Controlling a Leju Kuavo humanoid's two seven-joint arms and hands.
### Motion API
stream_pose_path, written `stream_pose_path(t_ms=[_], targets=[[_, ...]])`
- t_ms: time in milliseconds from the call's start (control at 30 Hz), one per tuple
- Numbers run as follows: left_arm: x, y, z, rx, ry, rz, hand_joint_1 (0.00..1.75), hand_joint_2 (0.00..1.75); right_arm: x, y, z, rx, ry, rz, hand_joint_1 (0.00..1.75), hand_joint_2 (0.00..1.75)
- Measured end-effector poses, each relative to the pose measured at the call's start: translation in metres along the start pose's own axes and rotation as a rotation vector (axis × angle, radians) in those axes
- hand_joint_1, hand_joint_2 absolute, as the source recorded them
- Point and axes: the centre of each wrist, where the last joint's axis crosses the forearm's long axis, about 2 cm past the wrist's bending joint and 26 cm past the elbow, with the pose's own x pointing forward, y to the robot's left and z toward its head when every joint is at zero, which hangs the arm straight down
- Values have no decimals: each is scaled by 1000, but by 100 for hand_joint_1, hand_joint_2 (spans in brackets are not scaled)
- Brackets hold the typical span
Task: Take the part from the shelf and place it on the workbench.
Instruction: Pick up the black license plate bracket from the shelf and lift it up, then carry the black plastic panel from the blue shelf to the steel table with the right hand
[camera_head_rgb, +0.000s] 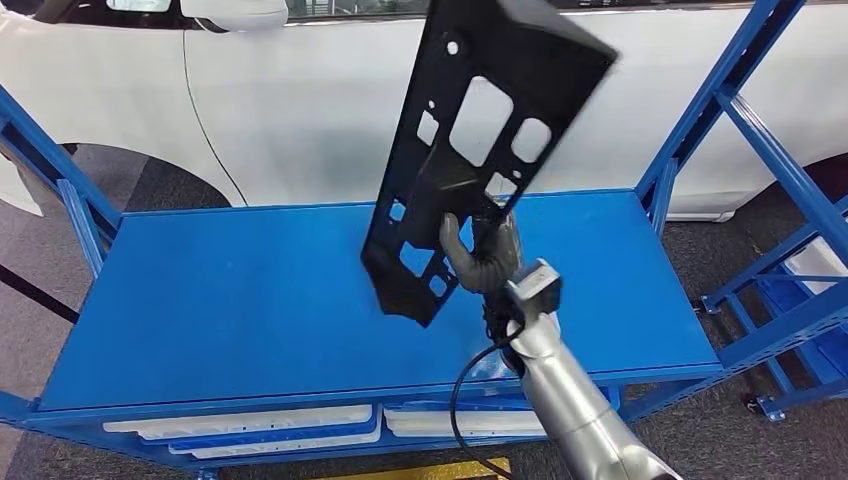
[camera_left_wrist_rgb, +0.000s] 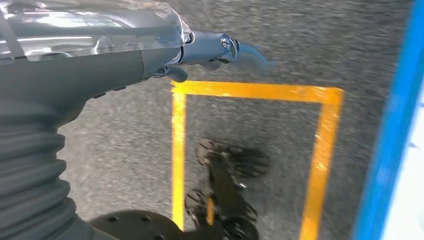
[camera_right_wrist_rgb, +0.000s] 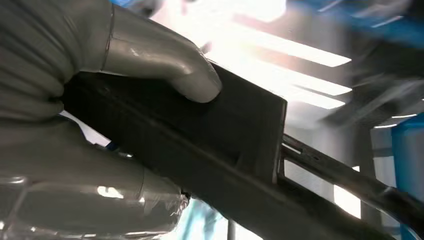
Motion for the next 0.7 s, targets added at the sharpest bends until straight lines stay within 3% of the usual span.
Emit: stream_pose_path(t_ms=[133,233,367,700], targets=[[0,0,0,0,4,-1,0,175,57,2,-14,120,-240,-293,175,175],[1,0,0,1,-11,5,0,175,81,5,-12,186,-318,-472,175,175],[1,0,0,7,-30,18,0,175,90,12,-6,263,-293,-671,175,175],[2,2,-1,37,-22,18,0,175,89,28,7,327,-262,-742,175,175]])
